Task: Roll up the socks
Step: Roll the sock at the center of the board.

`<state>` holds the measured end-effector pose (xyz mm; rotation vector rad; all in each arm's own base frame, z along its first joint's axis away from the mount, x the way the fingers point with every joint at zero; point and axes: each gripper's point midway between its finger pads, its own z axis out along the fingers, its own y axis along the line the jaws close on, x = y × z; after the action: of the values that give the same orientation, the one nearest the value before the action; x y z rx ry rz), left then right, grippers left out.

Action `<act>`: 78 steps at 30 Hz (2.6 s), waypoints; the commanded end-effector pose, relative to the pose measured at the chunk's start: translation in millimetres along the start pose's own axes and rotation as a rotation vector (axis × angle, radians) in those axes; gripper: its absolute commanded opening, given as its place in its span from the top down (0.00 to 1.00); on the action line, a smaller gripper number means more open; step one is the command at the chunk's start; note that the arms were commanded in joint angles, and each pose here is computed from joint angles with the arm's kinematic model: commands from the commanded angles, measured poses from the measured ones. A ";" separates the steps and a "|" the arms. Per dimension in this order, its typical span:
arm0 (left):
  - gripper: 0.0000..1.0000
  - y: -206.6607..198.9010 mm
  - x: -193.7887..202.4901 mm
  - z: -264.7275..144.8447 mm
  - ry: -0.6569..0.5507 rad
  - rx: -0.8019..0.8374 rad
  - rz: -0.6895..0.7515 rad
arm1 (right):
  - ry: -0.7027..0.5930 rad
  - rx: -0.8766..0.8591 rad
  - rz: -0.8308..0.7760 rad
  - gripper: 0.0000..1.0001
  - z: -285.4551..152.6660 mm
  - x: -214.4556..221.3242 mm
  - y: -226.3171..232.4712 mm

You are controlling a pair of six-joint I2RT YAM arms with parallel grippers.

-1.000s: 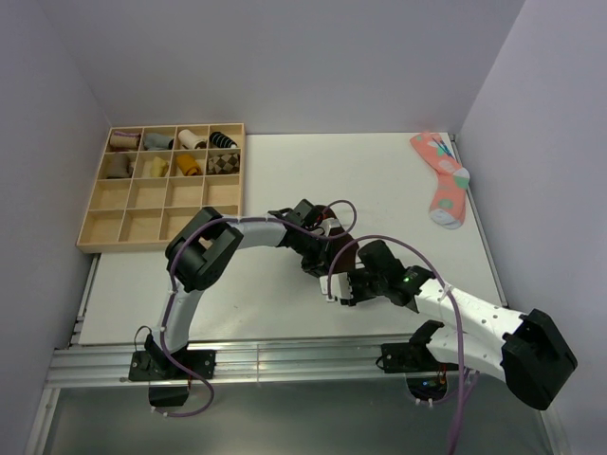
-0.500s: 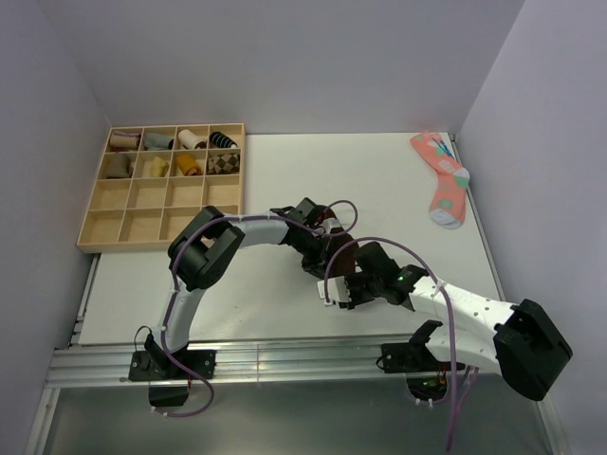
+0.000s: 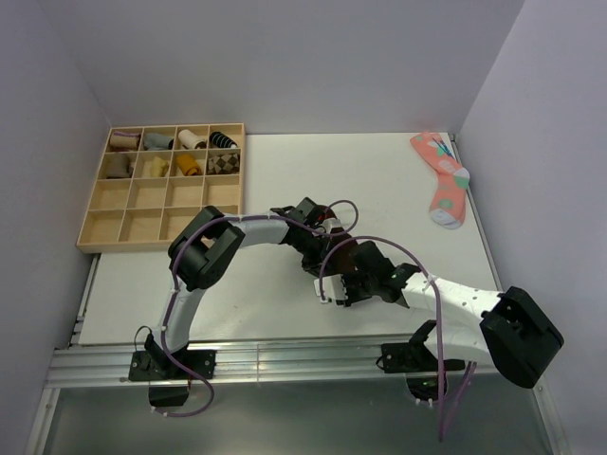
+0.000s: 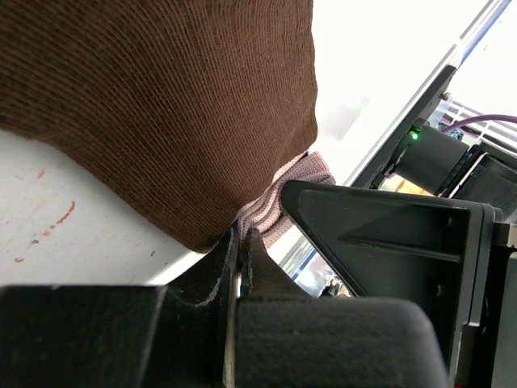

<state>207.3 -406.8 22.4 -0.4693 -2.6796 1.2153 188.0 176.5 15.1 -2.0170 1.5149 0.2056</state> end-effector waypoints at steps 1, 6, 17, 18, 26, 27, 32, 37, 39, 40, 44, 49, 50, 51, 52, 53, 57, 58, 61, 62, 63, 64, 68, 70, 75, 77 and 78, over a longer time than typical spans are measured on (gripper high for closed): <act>1.00 23.6 -0.8 4.7 -0.016 -0.070 0.008 | 0.002 0.029 -0.001 0.64 1.2 -3.6 -10.1; 0.98 22.9 -1.4 5.0 -0.048 -0.039 -0.007 | 0.018 -0.001 0.040 0.74 1.7 -3.0 -9.5; 0.81 9.2 -28.8 -12.7 -0.300 -0.025 -0.063 | 0.021 -0.138 0.204 0.86 -11.2 -2.1 -2.2; 0.80 8.9 -30.4 -14.4 -0.324 -0.021 -0.071 | 0.029 -0.158 0.230 0.86 -12.0 0.3 -1.5; 0.76 -5.3 -55.7 -41.8 -0.549 -0.010 -0.038 | 0.023 -0.241 0.360 0.87 -17.8 7.9 -4.0; 0.76 -4.8 -56.9 -43.8 -0.566 -0.013 -0.021 | 0.028 -0.278 0.384 0.87 -17.5 9.7 2.3; 0.75 -17.8 -67.3 -55.9 -0.698 -0.039 0.107 | 0.014 -0.361 0.464 0.87 -18.5 9.8 0.8; 0.71 -23.1 -58.4 -65.1 -0.804 -0.010 0.218 | -0.016 -0.502 0.599 0.87 -22.8 8.6 1.9; 0.70 -24.6 -56.2 -65.3 -0.840 -0.015 0.282 | -0.018 -0.536 0.649 0.87 -24.0 12.0 -1.9; 0.70 -26.1 -55.6 -65.3 -0.854 -0.021 0.308 | -0.031 -0.550 0.664 0.88 -24.1 11.0 -3.1; 0.66 -36.5 -43.2 -57.8 -0.912 -0.006 0.450 | -0.037 -0.621 0.758 0.88 -26.4 13.1 -6.2; 0.58 -41.3 -34.4 -47.6 -0.926 0.046 0.547 | -0.024 -0.679 0.865 0.88 -24.3 20.5 -8.9; 0.57 -42.5 -33.1 -45.6 -0.925 0.049 0.565 | -0.016 -0.689 0.885 0.88 -21.6 22.5 -9.0; 0.57 -45.0 -33.0 -44.6 -0.928 0.051 0.596 | -0.014 -0.693 0.900 0.88 -21.5 25.0 -9.1; 0.56 -47.9 -31.1 -42.1 -0.926 0.052 0.612 | -0.010 -0.700 0.913 0.88 -20.7 26.2 -8.2; 0.56 -54.0 -32.7 -42.5 -0.931 0.053 0.647 | -0.007 -0.712 0.928 0.88 -19.1 26.9 -7.8; 0.55 -59.7 -32.6 -27.9 -0.882 0.027 0.723 | 0.003 -0.717 0.972 0.88 -15.5 31.1 -8.8; 0.54 -58.3 -31.4 -23.9 -0.862 0.022 0.733 | 0.004 -0.714 0.979 0.88 -14.8 31.7 -9.8; 0.51 -58.9 -29.7 -16.2 -0.824 0.022 0.789 | 0.007 -0.721 0.994 0.88 -14.4 33.1 -11.1; 0.50 -58.6 -29.5 -14.4 -0.812 0.017 0.809 | 0.009 -0.727 1.002 0.88 -13.7 34.3 -11.1; 0.50 -58.2 -27.6 -12.5 -0.799 0.018 0.821 | 0.009 -0.732 1.006 0.88 -14.4 34.1 -10.8; 0.49 -57.8 -26.7 -11.6 -0.791 0.016 0.833 | 0.012 -0.733 1.012 0.88 -14.0 35.0 -11.1; 0.47 -45.6 -23.7 -6.7 -0.754 -0.033 0.870 | 0.012 -0.745 1.028 0.88 -13.9 36.5 -12.4; 0.46 -41.8 -19.4 -3.5 -0.729 -0.033 0.875 | 0.011 -0.748 1.033 0.87 -13.0 37.5 -13.5; 0.45 -35.3 -13.0 3.9 -0.694 -0.023 0.873 | 0.011 -0.762 1.061 0.88 -13.2 37.9 -16.4; 0.45 -34.3 -13.0 5.0 -0.692 -0.024 0.869 | 0.013 -0.757 1.064 0.87 -13.0 38.5 -18.2; 0.45 -31.4 -13.2 7.5 -0.684 -0.030 0.866 | 0.016 -0.757 1.068 0.88 -12.9 38.8 -18.3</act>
<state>214.9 -428.2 39.5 -1.5080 -3.1934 1.7627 203.8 145.9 18.1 -1.3876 2.6472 1.3923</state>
